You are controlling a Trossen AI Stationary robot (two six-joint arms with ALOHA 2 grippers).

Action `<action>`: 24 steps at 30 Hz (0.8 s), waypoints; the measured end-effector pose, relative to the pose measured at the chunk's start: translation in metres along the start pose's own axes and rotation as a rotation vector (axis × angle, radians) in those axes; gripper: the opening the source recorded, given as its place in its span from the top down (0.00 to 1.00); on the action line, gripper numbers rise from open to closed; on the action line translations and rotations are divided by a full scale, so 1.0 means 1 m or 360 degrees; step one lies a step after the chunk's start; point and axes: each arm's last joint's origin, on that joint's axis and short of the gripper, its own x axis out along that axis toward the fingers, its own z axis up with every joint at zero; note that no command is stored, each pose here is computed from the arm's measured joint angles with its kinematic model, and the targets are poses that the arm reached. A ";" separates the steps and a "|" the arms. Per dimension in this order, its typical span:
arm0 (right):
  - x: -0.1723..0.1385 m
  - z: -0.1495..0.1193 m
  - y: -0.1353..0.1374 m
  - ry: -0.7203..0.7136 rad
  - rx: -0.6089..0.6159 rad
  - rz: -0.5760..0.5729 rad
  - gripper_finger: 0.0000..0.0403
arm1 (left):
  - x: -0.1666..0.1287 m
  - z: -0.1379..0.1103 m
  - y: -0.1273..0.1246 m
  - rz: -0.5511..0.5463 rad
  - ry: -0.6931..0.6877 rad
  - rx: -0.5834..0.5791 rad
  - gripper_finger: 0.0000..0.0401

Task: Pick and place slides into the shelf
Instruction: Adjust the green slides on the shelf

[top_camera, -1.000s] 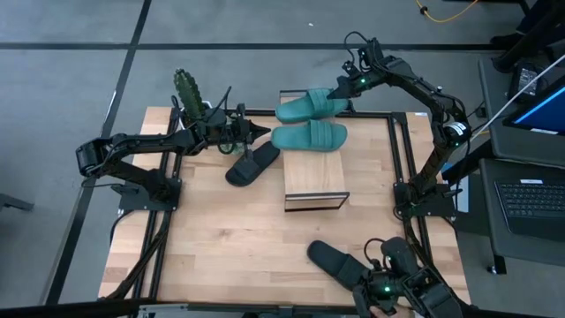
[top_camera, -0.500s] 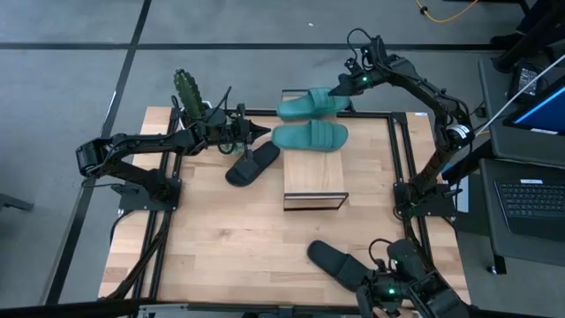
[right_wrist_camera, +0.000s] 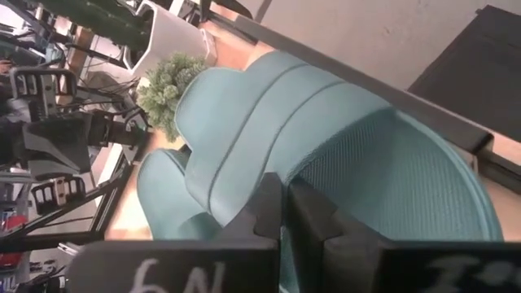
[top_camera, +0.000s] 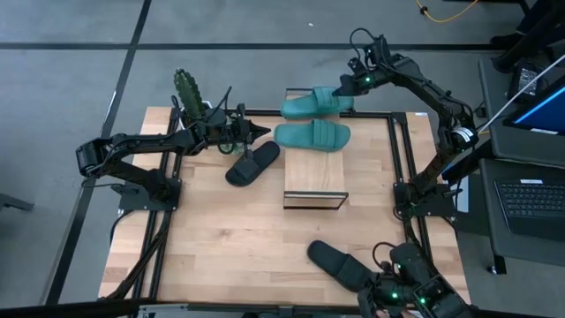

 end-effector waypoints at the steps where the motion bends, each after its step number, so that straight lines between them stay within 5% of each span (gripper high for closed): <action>1: 0.000 -0.001 0.000 0.0010 -0.0003 -0.0003 0.98 | 0.000 0.000 0.000 0.0000 0.0000 0.0000 1.00; 24: 0.000 -0.007 -0.004 0.0077 0.0011 -0.0149 0.95 | 0.000 -0.001 0.000 -0.0008 0.0022 -0.0007 1.00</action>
